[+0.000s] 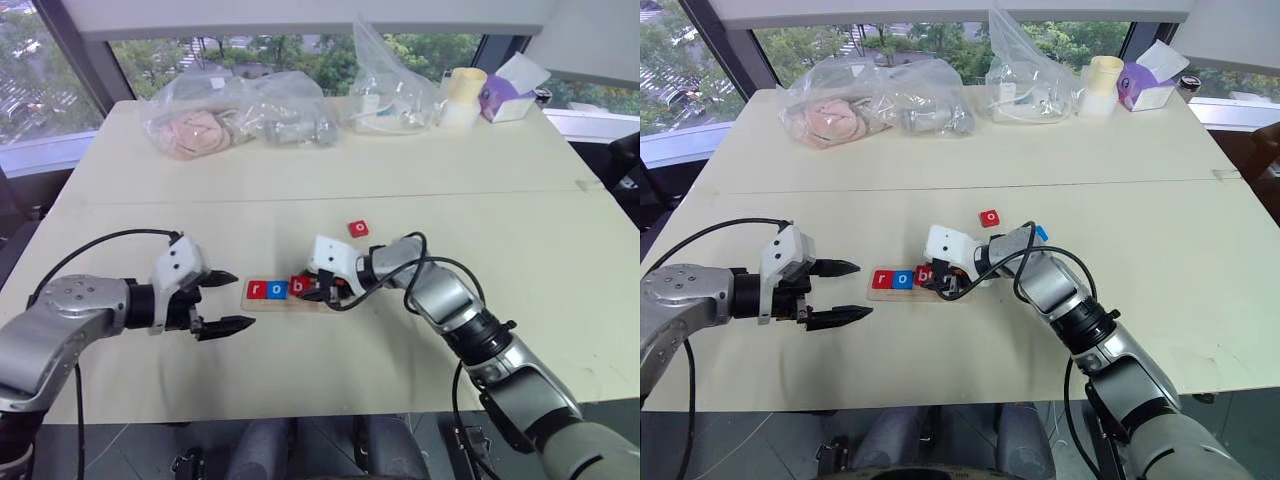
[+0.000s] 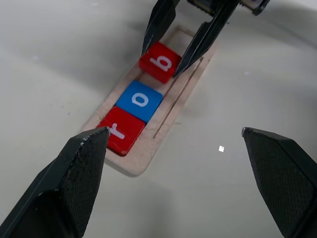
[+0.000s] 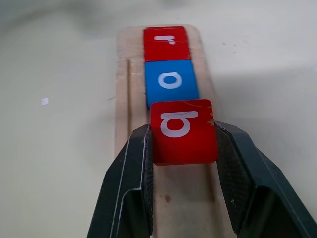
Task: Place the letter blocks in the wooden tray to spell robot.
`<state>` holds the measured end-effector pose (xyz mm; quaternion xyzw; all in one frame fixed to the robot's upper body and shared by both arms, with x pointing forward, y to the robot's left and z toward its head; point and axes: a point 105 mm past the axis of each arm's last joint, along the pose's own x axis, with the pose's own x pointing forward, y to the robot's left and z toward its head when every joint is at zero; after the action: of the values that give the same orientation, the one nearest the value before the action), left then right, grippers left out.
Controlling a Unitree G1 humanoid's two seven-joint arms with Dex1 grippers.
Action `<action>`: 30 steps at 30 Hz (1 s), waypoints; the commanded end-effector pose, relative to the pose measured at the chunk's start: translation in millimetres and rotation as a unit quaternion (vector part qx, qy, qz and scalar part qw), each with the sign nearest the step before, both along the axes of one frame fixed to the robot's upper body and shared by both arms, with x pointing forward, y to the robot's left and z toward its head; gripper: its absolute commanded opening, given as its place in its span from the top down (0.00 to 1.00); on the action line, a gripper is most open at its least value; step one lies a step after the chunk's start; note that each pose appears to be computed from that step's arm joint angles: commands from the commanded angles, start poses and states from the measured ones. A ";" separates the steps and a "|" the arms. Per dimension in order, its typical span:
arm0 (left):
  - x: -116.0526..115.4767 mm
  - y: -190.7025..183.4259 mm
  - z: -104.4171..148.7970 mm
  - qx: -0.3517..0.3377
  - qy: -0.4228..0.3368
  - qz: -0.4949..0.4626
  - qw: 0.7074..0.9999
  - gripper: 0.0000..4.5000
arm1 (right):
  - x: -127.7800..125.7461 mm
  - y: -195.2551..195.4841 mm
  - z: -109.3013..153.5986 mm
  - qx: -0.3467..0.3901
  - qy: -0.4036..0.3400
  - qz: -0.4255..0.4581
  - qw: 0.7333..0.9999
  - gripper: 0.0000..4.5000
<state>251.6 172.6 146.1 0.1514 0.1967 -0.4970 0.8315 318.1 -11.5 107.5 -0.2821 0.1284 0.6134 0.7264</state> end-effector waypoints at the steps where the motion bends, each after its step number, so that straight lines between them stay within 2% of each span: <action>1: -1.2 -0.4 5.7 0.004 -0.012 -0.002 1.000 0.00 | -1.2 7.2 7.4 0.007 -0.017 0.015 1.000 0.74; 2: -1.1 -0.4 5.6 0.004 -0.012 -0.002 1.000 0.00 | -1.3 7.6 7.1 0.007 -0.017 0.016 1.000 0.74; 8: -0.8 0.9 4.8 0.007 -0.011 -0.001 1.000 0.00 | 4.5 11.5 13.6 0.023 -0.033 0.003 0.999 0.05; 9: -1.0 1.3 4.7 0.008 -0.011 0.000 1.000 0.00 | 6.5 11.2 17.2 0.029 -0.036 -0.002 0.999 0.01; 14: -1.5 2.5 5.0 0.009 -0.012 0.003 1.000 0.00 | 16.3 -0.9 47.6 0.072 -0.054 -0.037 0.995 0.01; 18: -0.5 2.3 6.1 0.004 -0.012 0.004 1.000 0.00 | 16.5 -8.9 54.0 0.097 -0.056 -0.064 0.992 0.01; 21: -1.4 1.4 12.6 -0.021 -0.001 0.004 1.000 0.00 | 27.7 -11.7 50.2 0.105 -0.084 -0.101 0.986 0.01; 24: -10.8 10.4 12.5 -0.008 0.022 -0.001 1.000 0.00 | 38.2 -7.9 39.4 0.101 -0.097 -0.119 0.983 0.01; 30: -14.1 31.1 9.8 0.023 0.032 0.020 0.999 0.00 | 43.9 1.7 25.2 0.078 -0.111 -0.093 0.986 0.01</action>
<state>236.0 197.5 146.2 0.1327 0.2500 -0.4879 0.8257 361.2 -18.3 118.9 -0.2617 0.0573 0.5084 0.8184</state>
